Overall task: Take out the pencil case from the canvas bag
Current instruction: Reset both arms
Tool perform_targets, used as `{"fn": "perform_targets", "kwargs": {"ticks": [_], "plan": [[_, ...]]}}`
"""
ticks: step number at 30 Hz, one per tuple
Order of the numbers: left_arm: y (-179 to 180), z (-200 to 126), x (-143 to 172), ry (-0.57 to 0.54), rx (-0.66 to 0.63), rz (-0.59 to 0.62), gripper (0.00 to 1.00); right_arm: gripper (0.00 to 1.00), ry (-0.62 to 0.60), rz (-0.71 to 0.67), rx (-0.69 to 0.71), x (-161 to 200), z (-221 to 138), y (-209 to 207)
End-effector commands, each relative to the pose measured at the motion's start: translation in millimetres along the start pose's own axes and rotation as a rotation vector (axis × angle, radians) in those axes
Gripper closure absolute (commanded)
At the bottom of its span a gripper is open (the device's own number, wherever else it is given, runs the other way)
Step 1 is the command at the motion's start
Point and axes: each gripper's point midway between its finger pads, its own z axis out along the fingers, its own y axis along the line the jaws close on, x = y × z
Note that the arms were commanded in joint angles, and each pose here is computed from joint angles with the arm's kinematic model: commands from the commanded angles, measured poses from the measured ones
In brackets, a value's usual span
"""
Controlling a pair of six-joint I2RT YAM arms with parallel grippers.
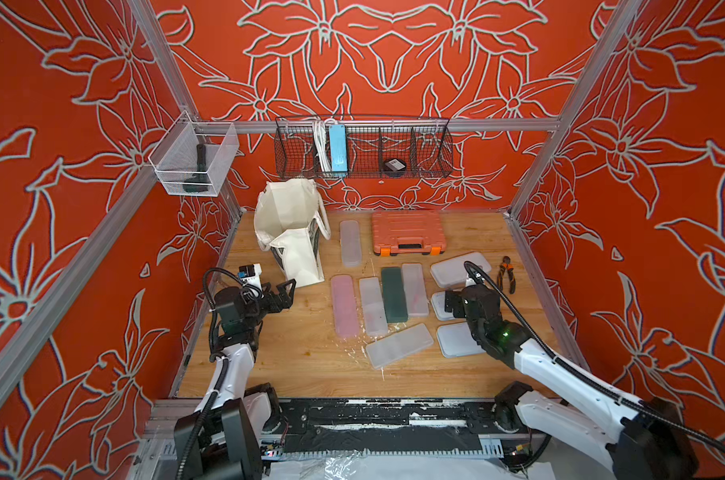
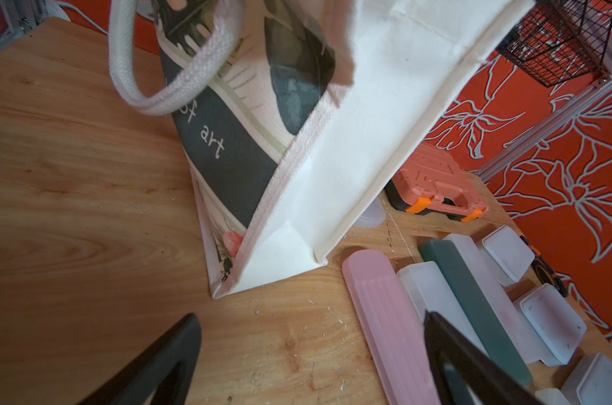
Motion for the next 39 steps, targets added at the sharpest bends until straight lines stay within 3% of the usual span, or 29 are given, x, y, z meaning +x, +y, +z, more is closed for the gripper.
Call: {"fn": "perform_targets", "kwargs": {"ticks": [1,7,20,30,39], "plan": [[4.0,7.0,-0.1,-0.046,-0.019,0.078,0.02,0.01,-0.105,0.046,0.058,-23.5,9.1,-16.1],[4.7,22.5,18.7,-0.001,-0.039,0.143,0.02,0.02,-0.146,0.036,0.12,-33.0,21.4,-39.3],[22.7,40.6,22.0,-0.009,-0.15,0.133,0.02,0.02,-0.135,0.045,0.238,1.1,51.1,-70.6],[23.3,51.1,38.2,-0.009,-0.21,0.207,0.01,0.02,-0.22,0.023,0.163,3.2,66.3,-62.3],[29.3,51.4,36.9,0.018,-0.253,0.188,0.01,0.01,-0.237,-0.014,0.039,11.3,75.3,-44.1]]}}
